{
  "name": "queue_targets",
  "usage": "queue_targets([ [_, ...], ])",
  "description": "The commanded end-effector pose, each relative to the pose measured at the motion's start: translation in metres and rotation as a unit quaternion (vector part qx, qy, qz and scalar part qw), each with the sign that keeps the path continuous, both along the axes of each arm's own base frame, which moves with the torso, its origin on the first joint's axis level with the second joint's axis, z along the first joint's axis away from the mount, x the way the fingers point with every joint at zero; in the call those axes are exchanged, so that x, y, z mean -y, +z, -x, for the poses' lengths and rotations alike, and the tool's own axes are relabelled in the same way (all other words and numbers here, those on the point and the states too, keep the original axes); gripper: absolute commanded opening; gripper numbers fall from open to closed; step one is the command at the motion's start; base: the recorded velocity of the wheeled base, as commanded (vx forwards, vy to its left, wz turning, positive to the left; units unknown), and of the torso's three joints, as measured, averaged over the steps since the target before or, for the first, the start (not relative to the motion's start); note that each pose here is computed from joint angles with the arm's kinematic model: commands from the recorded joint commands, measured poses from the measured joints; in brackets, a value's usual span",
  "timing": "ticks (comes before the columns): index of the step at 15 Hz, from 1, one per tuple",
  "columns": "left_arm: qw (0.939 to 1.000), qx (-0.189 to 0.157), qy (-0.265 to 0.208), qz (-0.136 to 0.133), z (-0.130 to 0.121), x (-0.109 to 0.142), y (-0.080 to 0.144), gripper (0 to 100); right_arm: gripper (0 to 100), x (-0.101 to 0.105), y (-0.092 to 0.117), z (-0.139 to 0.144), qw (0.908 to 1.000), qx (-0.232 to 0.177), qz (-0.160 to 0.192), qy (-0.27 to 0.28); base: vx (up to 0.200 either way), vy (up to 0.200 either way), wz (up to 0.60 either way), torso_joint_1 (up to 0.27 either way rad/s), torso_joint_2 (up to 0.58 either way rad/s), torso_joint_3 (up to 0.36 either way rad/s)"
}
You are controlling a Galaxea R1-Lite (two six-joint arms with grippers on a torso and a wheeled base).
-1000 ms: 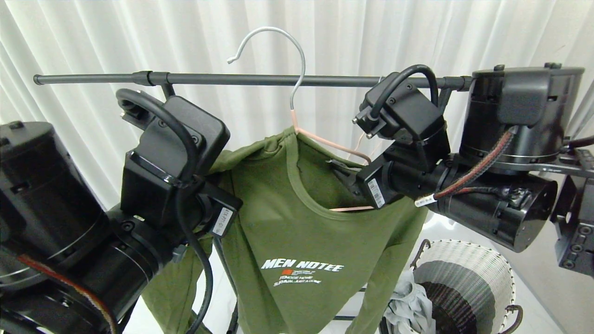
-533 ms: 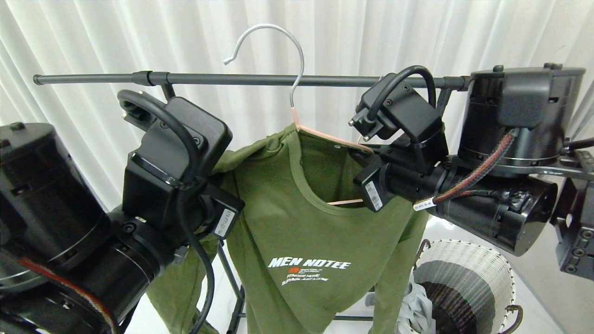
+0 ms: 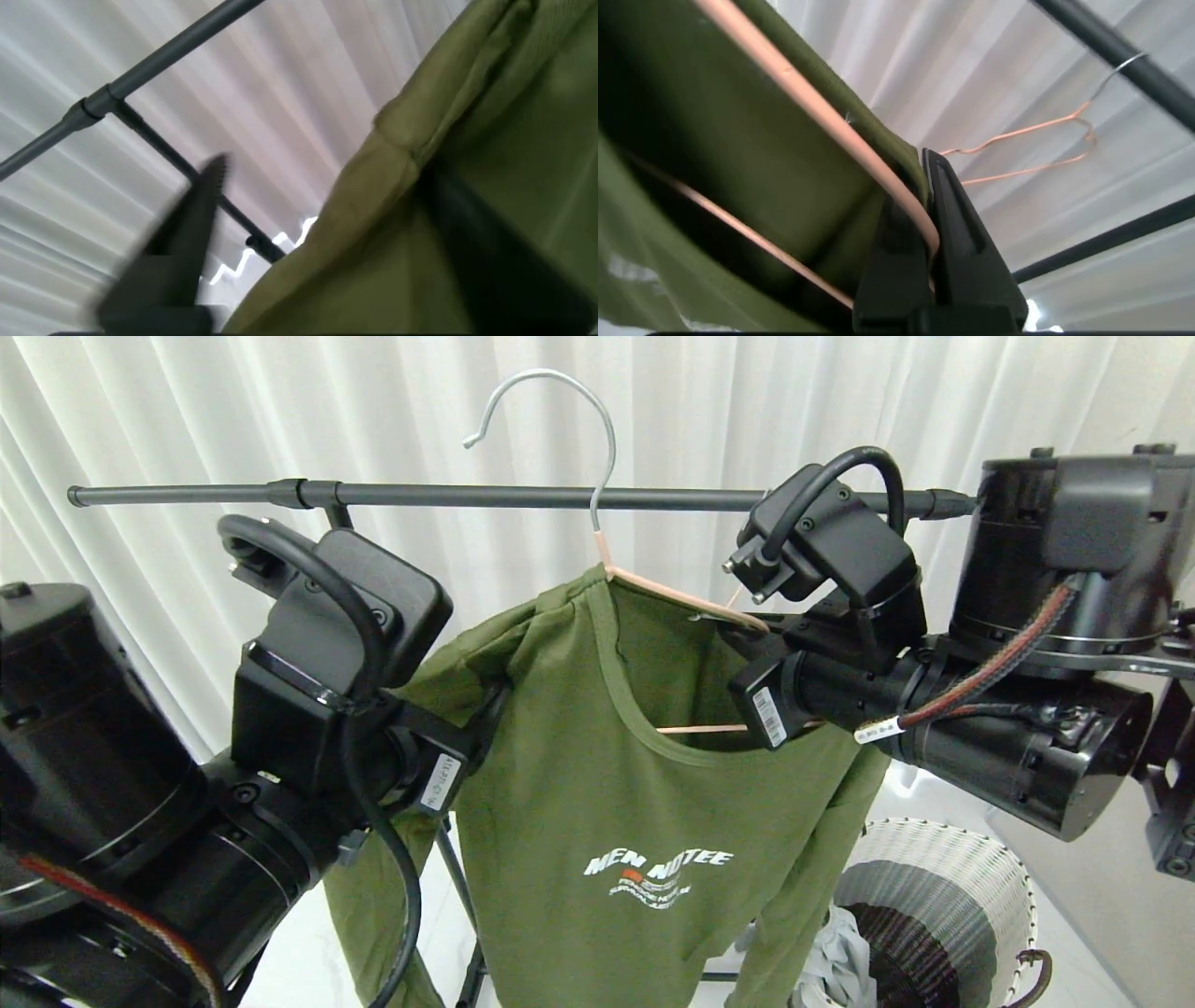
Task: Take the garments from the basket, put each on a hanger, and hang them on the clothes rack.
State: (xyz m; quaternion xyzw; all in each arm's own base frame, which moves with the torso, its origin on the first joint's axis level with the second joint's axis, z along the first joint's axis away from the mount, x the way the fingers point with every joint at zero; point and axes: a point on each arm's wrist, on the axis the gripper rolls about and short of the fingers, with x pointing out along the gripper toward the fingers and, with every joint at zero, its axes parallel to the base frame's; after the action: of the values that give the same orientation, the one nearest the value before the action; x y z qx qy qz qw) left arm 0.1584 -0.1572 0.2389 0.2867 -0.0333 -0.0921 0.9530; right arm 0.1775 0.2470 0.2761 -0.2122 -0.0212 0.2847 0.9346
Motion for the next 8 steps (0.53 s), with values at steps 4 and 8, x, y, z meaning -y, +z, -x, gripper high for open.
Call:
queue_targets([
  [4, 0.9998, 0.004, -0.001, 0.021, 0.012, -0.014, 0.001, 100, 0, 0.025, 0.006, -0.004, 0.9996, 0.008, 0.001, -0.029, 0.000, 0.000, 0.00, 0.000, 0.00, 0.000],
  [8, 0.9995, 0.005, -0.024, 0.020, 0.024, -0.029, -0.004, 100, 0, 0.049, 0.008, -0.009, 0.9981, 0.017, 0.005, -0.059, 0.000, 0.000, 0.00, 0.000, 0.00, 0.000],
])
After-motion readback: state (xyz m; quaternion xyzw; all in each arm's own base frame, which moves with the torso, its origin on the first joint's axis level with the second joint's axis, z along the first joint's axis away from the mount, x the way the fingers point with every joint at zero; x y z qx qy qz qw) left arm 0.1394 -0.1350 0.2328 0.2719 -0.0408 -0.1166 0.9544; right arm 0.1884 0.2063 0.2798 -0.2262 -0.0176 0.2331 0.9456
